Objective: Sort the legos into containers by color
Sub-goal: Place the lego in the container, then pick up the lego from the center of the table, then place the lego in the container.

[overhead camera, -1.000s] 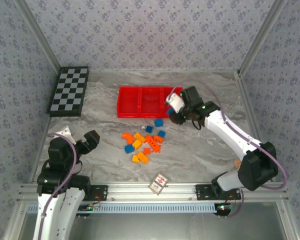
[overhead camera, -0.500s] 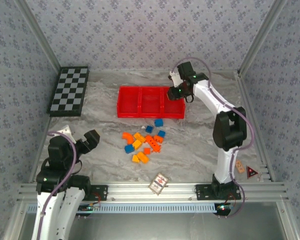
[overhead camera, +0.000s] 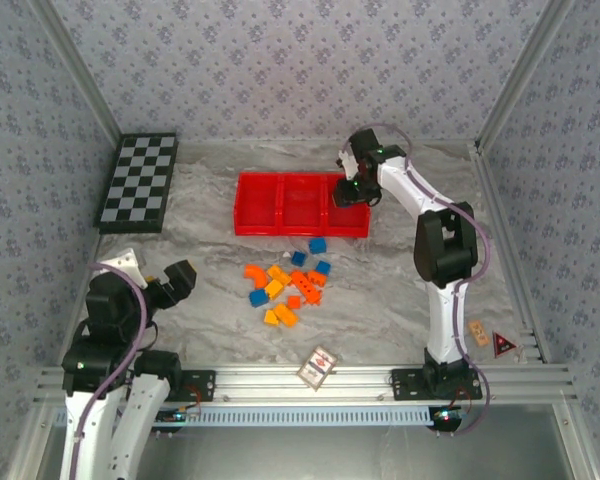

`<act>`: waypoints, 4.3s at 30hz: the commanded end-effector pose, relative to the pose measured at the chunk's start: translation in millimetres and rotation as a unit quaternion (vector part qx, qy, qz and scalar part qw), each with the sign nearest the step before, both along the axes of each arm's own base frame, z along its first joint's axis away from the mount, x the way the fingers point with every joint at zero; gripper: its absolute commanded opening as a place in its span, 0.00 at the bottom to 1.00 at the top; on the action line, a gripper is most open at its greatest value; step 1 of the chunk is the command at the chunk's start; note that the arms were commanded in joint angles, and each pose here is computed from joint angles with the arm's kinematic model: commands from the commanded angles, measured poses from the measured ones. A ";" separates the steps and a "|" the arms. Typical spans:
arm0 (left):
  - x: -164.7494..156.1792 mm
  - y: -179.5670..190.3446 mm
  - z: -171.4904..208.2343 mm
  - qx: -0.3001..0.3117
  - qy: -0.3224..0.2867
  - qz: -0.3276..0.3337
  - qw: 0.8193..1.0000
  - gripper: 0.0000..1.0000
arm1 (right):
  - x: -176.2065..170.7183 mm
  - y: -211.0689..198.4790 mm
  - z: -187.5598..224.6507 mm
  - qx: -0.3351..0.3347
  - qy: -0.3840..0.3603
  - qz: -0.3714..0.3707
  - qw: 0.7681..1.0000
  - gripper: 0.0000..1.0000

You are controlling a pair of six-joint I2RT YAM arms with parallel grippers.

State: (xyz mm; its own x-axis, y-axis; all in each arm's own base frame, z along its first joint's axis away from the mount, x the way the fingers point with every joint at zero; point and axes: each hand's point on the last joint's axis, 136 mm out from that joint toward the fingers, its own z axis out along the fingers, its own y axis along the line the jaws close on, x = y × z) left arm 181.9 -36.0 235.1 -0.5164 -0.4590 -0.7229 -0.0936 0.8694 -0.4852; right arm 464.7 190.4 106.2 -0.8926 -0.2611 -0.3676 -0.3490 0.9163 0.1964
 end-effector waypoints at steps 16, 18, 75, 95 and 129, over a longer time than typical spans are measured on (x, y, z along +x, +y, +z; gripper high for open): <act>4.2 -14.5 -0.6 0.006 -0.021 -0.050 0.999 1.00 | -11.3 -4.0 24.4 0.001 0.036 -0.050 0.998 0.53; 4.4 -15.8 -0.5 0.004 -0.022 -0.054 0.998 1.00 | -23.2 -6.5 30.0 -0.003 0.026 -0.060 0.998 0.61; -0.3 -23.3 9.9 -0.011 -0.055 -0.075 0.996 1.00 | -160.2 64.7 -66.1 -0.045 -0.009 -0.324 0.945 0.53; 0.1 -22.9 9.5 -0.010 -0.056 -0.074 0.996 1.00 | -145.9 57.8 -4.8 -0.072 -0.094 -0.272 0.955 0.07; 7.5 -20.6 2.4 -0.010 -0.035 -0.068 0.997 1.00 | 28.2 0.1 -1.1 -0.070 0.005 -0.166 0.984 0.15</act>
State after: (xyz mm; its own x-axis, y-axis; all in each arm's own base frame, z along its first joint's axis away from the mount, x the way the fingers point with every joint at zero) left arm 187.4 -55.2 235.0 -0.5314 -0.4182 -0.7367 0.0358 0.8578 -0.5128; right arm 489.8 198.8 107.9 -0.9319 0.0058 -0.3626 -0.0201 0.9975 0.0675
